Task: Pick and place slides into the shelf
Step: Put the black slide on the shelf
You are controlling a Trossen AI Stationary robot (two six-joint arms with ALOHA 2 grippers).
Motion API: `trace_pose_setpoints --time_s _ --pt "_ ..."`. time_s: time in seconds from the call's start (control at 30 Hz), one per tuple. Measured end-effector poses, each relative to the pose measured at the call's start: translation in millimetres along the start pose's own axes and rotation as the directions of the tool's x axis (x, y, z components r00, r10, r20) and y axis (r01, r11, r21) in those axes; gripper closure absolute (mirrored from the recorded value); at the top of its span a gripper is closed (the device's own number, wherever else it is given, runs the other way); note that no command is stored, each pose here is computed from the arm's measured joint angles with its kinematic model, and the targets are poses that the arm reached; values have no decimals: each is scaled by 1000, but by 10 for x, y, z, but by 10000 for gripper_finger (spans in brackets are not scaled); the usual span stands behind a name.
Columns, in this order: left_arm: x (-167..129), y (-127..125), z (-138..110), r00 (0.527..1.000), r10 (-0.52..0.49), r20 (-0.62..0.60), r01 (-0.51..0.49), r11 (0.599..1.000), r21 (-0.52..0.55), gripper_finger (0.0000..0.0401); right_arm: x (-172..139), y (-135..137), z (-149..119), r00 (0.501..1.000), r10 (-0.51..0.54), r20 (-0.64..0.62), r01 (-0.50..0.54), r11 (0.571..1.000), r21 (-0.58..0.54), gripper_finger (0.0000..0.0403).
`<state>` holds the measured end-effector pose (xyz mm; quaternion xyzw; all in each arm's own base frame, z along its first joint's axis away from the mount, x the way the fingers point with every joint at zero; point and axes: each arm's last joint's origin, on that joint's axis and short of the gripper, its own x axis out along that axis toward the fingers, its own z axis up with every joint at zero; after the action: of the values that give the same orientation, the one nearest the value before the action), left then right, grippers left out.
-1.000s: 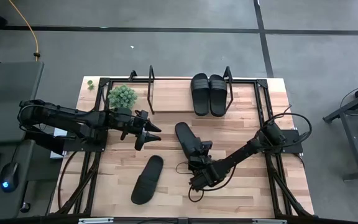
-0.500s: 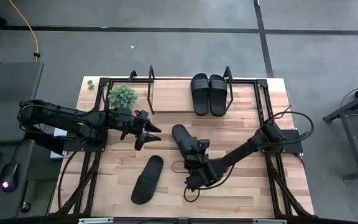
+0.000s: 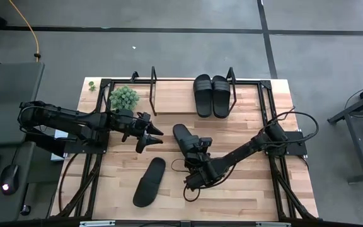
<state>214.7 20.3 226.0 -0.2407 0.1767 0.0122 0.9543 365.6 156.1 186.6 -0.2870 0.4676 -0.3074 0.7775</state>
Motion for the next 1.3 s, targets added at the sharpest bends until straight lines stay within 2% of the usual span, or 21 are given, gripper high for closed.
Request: trace_pose_setpoints --time_s 0.33,0.6,0.93,1.3 --pt "-1 -8 -3 1000 -28 -13 28 1000 0 201 -89 -106 92 1000 -9 1 9 1000 -5 403" --pt "-31 -31 34 999 -41 22 41 999 31 201 -95 -228 150 998 -65 3 65 998 -17 403" --pt "-244 -116 143 990 -67 123 51 991 127 201 272 -492 183 987 -121 -102 118 992 -38 403" --pt "-402 -134 207 973 26 231 -74 977 200 201 700 -763 299 975 -176 -132 167 983 -75 403"
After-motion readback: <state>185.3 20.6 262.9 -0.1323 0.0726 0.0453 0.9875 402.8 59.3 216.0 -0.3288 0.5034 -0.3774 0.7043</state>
